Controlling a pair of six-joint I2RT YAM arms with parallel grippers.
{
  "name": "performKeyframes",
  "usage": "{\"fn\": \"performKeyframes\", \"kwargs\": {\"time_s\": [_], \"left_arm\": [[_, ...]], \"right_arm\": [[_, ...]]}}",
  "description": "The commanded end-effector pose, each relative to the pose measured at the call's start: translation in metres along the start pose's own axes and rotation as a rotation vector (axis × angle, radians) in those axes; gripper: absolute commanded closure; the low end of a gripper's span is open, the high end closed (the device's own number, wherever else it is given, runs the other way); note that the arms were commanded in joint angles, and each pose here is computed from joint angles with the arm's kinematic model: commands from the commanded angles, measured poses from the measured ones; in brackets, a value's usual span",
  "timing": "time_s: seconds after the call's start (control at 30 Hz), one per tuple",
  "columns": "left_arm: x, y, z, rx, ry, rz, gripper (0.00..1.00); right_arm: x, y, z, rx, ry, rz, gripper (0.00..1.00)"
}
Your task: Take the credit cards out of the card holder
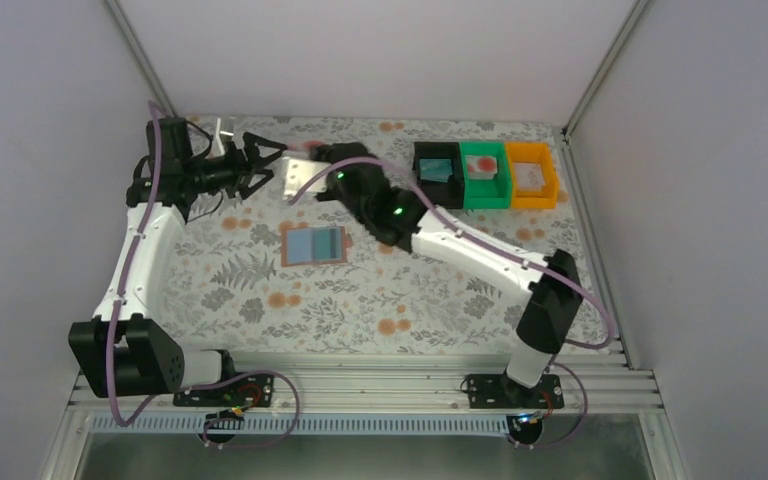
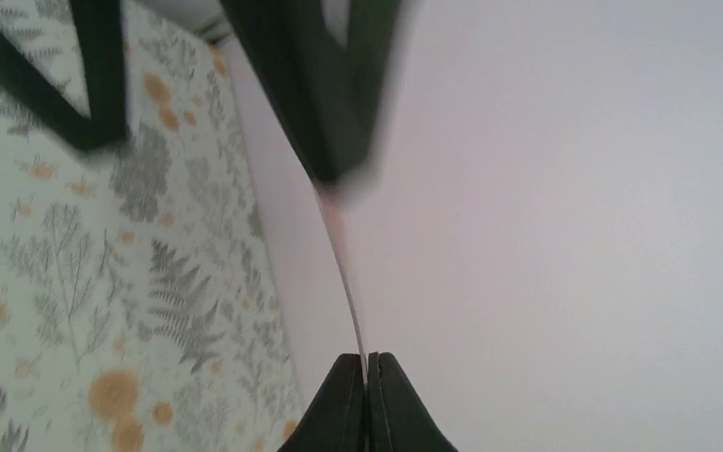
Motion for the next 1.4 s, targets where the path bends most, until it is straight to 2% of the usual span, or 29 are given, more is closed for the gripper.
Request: {"fn": "performKeyframes", "kwargs": {"time_s": [0.0, 0.13, 0.27, 0.47, 0.67, 0.93, 1.07, 1.37], "left_arm": [[-0.01, -0.01, 0.021, 0.061, -0.119, -0.13, 0.0], [-0.013, -0.022, 0.047, 0.069, -0.141, -0.167, 0.0], [-0.014, -0.035, 0.083, 0.049, -0.158, -0.177, 0.0], [-0.016, -0.041, 0.103, 0.11, -0.199, -0.188, 0.0], [-0.018, -0.049, 0.104, 0.159, -0.181, -0.174, 0.0], [-0.019, -0.055, 0.104, 0.217, -0.209, -0.193, 0.0], [-0.02, -0.058, 0.103, 0.239, -0.224, -0.207, 0.0], [-0.024, -0.063, 0.107, 0.25, -0.261, -0.236, 0.0]], "right_arm": [[-0.029, 0.08, -0.037, 0.134, -0.042, 0.043, 0.96], [-0.049, 0.16, -0.005, -0.033, -0.185, 0.057, 0.96], [-0.059, 0.25, 0.005, -0.033, -0.171, 0.218, 0.96], [-0.072, 0.32, 0.045, -0.107, -0.228, 0.297, 0.96], [-0.064, 0.388, 0.078, -0.076, -0.286, 0.403, 0.96], [-0.029, 0.434, 0.101, -0.128, -0.363, 0.436, 0.96], [-0.016, 0.437, 0.104, -0.186, -0.372, 0.382, 0.96], [0.008, 0.451, 0.119, -0.31, -0.428, 0.349, 0.96]]}}
Point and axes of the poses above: each gripper's point midway between its finger pads, its own x axis out along the fingers, its own z axis along the line the jaws close on, y = z × x, the point moved 8 cm from there along -x, back along the fingers, and after that the axes turned 15 degrees about -x, right-handed, at the moved point
